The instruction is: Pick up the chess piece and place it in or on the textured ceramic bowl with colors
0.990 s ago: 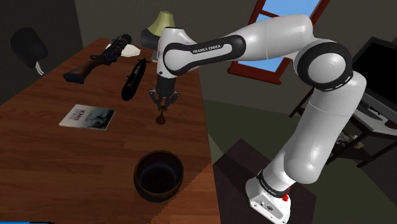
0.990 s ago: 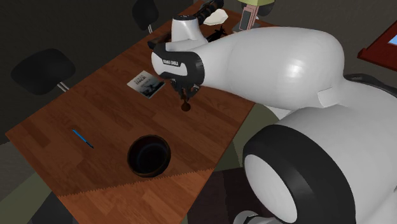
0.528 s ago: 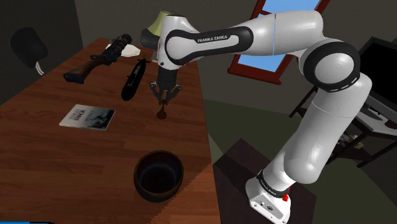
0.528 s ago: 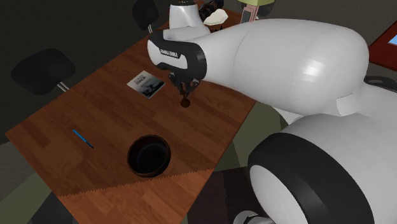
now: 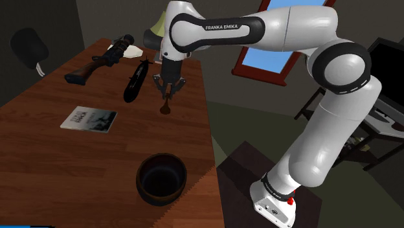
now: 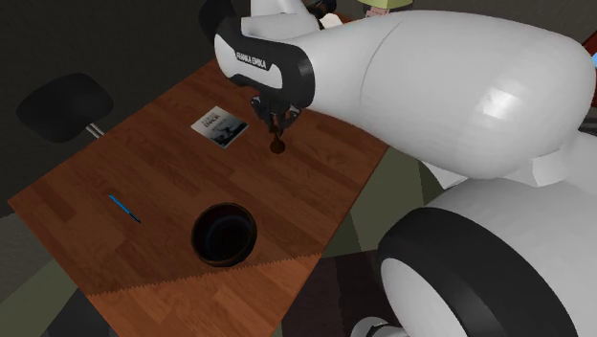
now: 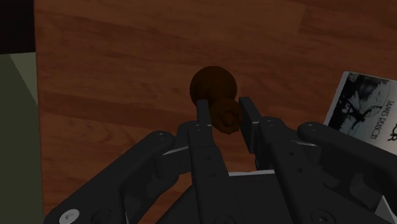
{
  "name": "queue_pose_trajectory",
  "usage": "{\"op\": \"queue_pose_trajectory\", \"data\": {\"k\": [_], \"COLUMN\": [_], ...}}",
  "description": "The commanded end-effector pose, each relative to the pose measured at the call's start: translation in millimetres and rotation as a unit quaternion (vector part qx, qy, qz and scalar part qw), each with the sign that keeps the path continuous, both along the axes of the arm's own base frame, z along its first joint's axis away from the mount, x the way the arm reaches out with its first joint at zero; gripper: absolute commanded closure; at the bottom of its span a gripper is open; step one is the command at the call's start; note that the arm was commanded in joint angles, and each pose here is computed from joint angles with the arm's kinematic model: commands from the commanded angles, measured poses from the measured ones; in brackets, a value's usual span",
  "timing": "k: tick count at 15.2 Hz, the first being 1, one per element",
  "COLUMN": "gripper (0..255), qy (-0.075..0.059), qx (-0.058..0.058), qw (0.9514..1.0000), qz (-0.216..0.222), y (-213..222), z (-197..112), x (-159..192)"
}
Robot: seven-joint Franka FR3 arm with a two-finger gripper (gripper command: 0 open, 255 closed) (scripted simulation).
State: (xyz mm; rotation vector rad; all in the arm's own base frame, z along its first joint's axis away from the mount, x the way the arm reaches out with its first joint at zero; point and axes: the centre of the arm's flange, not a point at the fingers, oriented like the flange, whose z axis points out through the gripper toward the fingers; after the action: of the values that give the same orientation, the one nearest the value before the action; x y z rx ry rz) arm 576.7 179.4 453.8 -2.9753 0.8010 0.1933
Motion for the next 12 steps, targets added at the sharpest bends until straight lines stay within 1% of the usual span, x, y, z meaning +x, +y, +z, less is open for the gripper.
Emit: {"op": "queue_pose_trajectory", "data": {"k": [1, 5, 12], "gripper": [255, 255, 255], "qy": [0.0, 0.0, 0.0], "qx": [0.0, 0.0, 0.0], "qw": [1.0, 1.0, 1.0], "qz": [0.0, 0.0, 0.0], "y": [-1.0, -1.0, 56.2], "z": [10.7, 31.7, 42.6], "x": [-0.5, -0.5, -72.2]}}
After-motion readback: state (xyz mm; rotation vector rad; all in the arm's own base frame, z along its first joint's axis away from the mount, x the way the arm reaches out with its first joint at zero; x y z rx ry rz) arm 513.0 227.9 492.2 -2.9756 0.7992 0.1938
